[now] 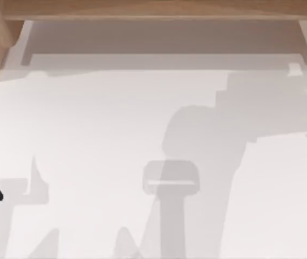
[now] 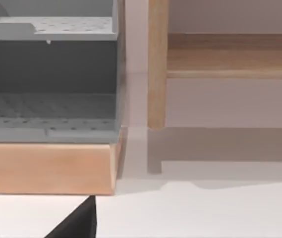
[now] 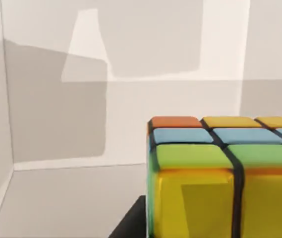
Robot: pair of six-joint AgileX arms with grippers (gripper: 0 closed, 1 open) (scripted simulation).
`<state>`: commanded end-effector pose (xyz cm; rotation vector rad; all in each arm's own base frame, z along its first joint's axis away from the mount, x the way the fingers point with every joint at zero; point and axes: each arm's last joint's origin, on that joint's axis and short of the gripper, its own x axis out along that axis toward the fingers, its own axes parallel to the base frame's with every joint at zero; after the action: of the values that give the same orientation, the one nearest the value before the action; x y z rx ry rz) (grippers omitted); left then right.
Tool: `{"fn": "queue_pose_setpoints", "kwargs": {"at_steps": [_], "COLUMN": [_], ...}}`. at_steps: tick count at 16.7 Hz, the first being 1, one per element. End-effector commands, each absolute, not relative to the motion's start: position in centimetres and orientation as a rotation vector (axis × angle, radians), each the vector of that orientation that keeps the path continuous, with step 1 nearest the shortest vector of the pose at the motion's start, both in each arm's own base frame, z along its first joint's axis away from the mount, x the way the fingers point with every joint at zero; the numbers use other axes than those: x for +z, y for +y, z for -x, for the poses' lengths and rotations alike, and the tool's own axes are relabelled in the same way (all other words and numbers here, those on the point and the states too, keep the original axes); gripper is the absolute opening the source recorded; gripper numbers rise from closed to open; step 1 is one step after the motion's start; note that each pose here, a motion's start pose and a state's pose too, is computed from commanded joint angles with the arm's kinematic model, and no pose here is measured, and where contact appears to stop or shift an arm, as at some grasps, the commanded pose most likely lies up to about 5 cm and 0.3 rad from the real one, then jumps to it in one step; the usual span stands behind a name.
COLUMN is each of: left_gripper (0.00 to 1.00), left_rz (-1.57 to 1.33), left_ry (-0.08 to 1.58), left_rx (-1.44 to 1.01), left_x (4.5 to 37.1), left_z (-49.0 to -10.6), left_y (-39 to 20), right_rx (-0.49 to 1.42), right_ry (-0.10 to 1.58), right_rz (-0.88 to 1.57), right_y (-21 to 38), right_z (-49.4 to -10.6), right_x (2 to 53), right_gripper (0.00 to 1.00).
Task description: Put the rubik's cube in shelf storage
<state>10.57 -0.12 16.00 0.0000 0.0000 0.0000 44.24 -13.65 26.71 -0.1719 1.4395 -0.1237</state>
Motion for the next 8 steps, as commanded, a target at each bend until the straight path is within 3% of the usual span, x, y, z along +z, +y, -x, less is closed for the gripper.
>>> {"fn": "queue_pose_setpoints", "kwargs": {"at_steps": [8], "left_gripper": [1.00], "left_rz": [0.000], "left_ry": [0.000], "left_rx": [0.000], "left_x": [16.0], "left_z": [-10.6], "left_y": [-0.1], "right_rx": [-0.045], "right_ry": [1.398], "right_rz": [0.071], "right_y": [-17.3], "right_z": [-46.6], "right_x": [21.4], "right_gripper": [0.00]}}
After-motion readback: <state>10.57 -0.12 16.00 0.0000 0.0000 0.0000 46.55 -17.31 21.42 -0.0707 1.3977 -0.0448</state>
